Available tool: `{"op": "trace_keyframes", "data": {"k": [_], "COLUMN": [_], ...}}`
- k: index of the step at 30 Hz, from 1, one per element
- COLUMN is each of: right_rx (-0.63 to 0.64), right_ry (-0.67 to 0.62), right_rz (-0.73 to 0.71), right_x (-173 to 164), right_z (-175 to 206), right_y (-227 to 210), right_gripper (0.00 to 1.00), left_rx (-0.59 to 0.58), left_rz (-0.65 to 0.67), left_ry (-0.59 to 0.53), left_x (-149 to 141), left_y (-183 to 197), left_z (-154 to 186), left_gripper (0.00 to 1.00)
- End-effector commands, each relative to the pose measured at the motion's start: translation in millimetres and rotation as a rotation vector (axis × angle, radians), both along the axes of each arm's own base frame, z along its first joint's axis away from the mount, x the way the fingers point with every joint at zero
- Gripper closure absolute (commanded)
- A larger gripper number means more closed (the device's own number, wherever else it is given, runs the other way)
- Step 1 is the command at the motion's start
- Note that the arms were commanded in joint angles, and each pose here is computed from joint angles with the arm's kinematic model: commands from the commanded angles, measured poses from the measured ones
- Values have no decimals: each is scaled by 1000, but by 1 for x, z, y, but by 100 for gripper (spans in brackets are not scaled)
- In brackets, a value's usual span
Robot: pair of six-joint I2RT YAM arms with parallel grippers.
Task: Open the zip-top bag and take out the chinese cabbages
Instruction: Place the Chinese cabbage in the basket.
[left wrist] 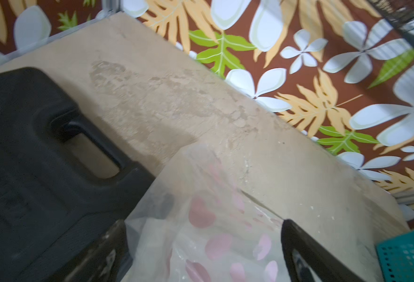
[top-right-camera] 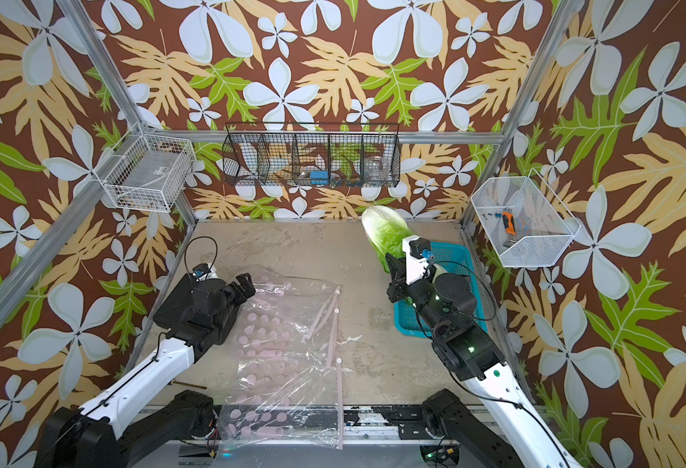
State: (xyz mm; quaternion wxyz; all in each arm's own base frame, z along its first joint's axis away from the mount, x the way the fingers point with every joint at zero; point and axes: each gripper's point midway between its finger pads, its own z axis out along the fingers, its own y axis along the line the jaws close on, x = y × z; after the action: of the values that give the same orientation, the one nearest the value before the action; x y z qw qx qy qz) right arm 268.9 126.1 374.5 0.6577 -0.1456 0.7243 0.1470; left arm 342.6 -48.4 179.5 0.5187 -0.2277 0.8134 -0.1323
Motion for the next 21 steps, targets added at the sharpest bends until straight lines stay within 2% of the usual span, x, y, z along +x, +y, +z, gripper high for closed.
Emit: {"op": "trace_keyframes", "data": {"k": [1, 5, 8, 11, 17, 19, 21], "right_rx": [-151, -245, -263, -217, -158, -168, -119], "right_ry": [49, 176, 301, 443, 594, 698, 796], "right_rz": [-125, -157, -155, -121, -236, -216, -174], "right_x": [-8, -16, -19, -25, -33, -33, -34], "right_z": [-13, -25, -40, -60, -70, -91, -113], "right_y": [-31, -45, -48, -43, -70, -72, -69], "right_gripper": [100, 100, 100, 100, 100, 100, 100], "left_rx": [-7, -28, -11, 4, -2, -29, -57], "left_rz": [-241, -471, -560, -594, -645, -680, -707], "left_ry": [46, 107, 88, 32, -16, -40, -59], "left_x": [-4, -12, -19, -24, -35, -39, -44], "left_y": [-38, -74, -85, -87, -93, -99, -104], "left_z": [1, 2, 12, 24, 38, 43, 47], "left_gripper": [0, 0, 0, 0, 0, 0, 0]}}
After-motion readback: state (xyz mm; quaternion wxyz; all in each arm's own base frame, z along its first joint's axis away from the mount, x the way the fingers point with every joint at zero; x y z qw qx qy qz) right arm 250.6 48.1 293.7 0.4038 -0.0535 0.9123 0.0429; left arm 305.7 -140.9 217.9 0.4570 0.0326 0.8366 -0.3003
